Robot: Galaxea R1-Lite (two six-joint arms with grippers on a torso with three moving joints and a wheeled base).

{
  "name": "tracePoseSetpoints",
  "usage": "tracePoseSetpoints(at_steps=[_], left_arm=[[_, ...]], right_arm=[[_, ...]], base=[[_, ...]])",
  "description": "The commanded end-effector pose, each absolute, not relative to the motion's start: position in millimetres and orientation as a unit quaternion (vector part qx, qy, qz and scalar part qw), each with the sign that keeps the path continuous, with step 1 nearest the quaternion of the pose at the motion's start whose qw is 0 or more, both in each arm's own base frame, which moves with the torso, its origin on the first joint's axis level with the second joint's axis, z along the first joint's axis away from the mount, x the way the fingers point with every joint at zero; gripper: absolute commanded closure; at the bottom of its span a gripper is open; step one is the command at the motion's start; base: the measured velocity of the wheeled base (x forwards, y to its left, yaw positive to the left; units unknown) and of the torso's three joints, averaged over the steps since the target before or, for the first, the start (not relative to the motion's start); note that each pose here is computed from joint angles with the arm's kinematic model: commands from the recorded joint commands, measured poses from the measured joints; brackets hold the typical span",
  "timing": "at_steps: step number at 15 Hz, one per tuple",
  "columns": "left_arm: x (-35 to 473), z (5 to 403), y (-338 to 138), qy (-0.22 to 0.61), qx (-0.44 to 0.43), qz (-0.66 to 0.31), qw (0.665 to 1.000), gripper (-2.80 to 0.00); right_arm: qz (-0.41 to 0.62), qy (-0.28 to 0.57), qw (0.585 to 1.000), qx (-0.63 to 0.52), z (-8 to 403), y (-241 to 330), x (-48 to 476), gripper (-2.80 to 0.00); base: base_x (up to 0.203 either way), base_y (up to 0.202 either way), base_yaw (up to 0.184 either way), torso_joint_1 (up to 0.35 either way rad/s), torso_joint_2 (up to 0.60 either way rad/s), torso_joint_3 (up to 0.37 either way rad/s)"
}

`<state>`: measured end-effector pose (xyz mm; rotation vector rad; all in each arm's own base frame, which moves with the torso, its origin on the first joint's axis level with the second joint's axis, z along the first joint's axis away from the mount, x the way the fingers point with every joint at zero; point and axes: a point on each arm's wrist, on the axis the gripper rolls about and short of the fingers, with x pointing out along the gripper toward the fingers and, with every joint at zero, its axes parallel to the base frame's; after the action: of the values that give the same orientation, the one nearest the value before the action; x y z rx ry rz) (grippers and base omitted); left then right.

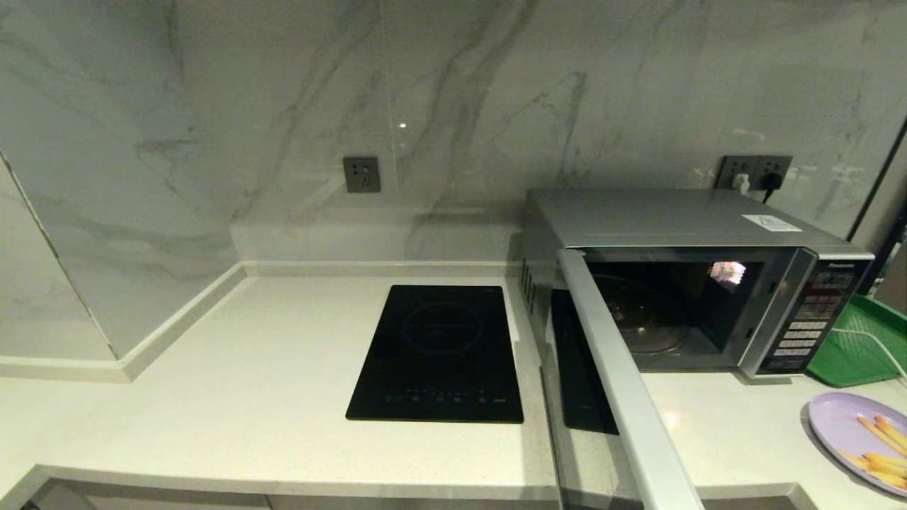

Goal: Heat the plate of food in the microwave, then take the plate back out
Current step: Put the plate in the microwave oven

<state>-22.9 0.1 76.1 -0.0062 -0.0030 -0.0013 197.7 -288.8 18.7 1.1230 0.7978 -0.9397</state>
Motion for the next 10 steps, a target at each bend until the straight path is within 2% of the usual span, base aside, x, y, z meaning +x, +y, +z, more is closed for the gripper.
tracePoseSetpoints(at_steps=[1, 7, 10], left_arm=[[-22.9, 76.1, 0.1, -0.002, -0.003, 0.0, 1.0, 0.0], [-22.9, 76.1, 0.1, -0.002, -0.004, -0.001, 1.0, 0.0], [-22.9, 76.1, 0.1, -0.002, -0.004, -0.001, 1.0, 0.0]], right_arm=[[-0.416, 0.361, 0.666, 0.502, 10.2, -288.0, 198.3, -2.8], [-0.411, 0.361, 0.681, 0.486, 15.0, -286.8, 211.6, -2.8], [-0.441, 0.349, 0.689, 0.457, 28.6, -289.8, 212.4, -2.8]], base=[[0.0, 0.0, 0.0, 0.0, 0.0, 0.0], [0.0, 0.0, 0.0, 0.0, 0.0, 0.0], [0.0, 0.0, 0.0, 0.0, 0.0, 0.0]])
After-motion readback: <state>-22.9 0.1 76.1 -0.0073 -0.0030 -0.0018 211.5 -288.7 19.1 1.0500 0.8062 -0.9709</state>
